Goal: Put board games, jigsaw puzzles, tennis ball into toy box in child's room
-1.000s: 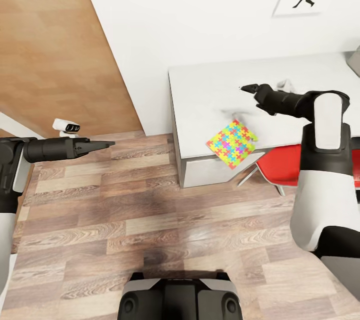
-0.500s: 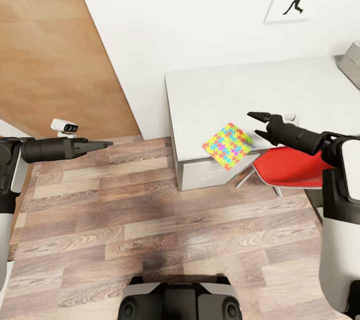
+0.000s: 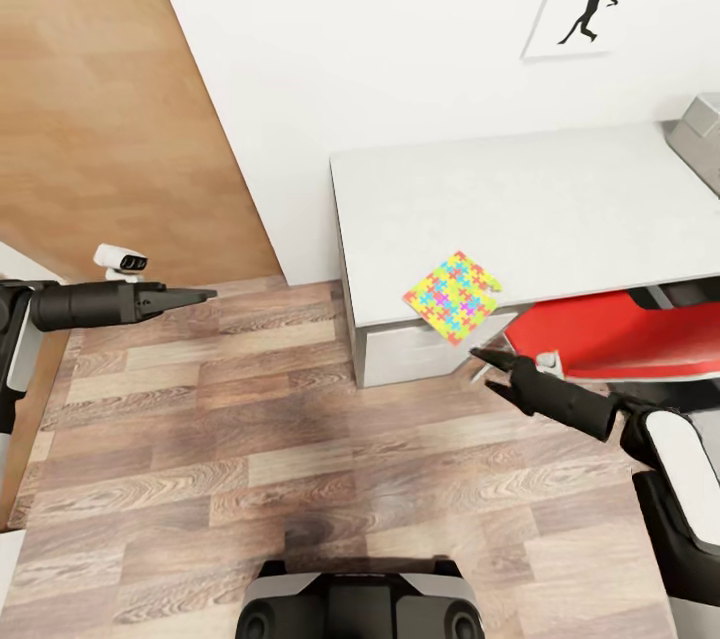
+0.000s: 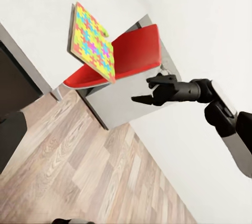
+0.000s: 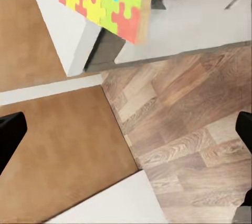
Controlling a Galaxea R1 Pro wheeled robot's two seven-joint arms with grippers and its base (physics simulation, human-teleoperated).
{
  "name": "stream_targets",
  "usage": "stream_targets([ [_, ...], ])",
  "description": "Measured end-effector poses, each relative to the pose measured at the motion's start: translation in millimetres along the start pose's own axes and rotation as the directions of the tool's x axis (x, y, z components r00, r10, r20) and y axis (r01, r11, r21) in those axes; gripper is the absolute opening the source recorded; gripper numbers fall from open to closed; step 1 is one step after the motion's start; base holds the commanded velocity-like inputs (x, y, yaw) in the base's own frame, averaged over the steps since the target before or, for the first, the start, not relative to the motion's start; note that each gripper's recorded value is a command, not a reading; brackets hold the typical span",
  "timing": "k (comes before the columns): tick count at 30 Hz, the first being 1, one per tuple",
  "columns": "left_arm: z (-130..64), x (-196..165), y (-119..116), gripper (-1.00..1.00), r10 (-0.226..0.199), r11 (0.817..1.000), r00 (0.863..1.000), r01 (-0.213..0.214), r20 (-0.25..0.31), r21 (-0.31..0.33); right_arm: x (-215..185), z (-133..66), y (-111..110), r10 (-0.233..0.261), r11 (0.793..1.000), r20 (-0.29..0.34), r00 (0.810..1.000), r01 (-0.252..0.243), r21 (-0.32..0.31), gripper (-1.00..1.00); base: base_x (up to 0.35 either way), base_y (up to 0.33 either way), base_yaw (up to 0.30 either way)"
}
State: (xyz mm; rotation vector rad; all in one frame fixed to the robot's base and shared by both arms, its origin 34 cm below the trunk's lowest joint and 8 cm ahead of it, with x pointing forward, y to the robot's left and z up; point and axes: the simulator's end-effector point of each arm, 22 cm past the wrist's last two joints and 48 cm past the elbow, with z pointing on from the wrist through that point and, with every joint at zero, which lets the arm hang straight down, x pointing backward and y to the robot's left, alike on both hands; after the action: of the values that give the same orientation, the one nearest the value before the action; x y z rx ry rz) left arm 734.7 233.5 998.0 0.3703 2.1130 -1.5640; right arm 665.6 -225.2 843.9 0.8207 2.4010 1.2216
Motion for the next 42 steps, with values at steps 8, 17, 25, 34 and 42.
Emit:
stream_targets([
  [8, -13.1, 24, 7, 1.0, -0.042, 0.999, 0.999, 0.041, -0.019, -0.033, 86, -28.2, -78, 0.107, 0.986, -0.089, 0.99, -0.094, 0.135, 1.0, 0.0, 0.0, 0.0],
  [17, -49.2, 55, 20, 1.0, -0.105, 0.99, 0.993, 0.109, 0.05, -0.09, 124, -51.7, -148, 0.066, 0.932, -0.077, 0.995, -0.034, 0.361, 1.0, 0.0, 0.0, 0.0],
  [25, -72.7, 119, 35, 1.0, -0.141, 0.979, 0.988, 0.149, 0.063, -0.136, 128, -47.9, -165, -0.094, 0.896, -0.007, 0.996, 0.088, 0.435, 1.0, 0.0, 0.0, 0.0],
  [34, -96.8, 180, 69, 1.0, -0.19, 0.961, 0.977, 0.205, 0.094, -0.186, 118, -42.7, -156, -0.204, 0.884, 0.029, 0.978, 0.172, 0.435, 1.0, 0.0, 0.0, 0.0],
  [42, -104.0, 189, 74, 1.0, -0.182, 0.957, 0.98, 0.196, 0.08, -0.215, 112, -46.9, -155, -0.232, 0.875, 0.035, 0.972, 0.193, 0.444, 1.0, 0.0, 0.0, 0.0],
])
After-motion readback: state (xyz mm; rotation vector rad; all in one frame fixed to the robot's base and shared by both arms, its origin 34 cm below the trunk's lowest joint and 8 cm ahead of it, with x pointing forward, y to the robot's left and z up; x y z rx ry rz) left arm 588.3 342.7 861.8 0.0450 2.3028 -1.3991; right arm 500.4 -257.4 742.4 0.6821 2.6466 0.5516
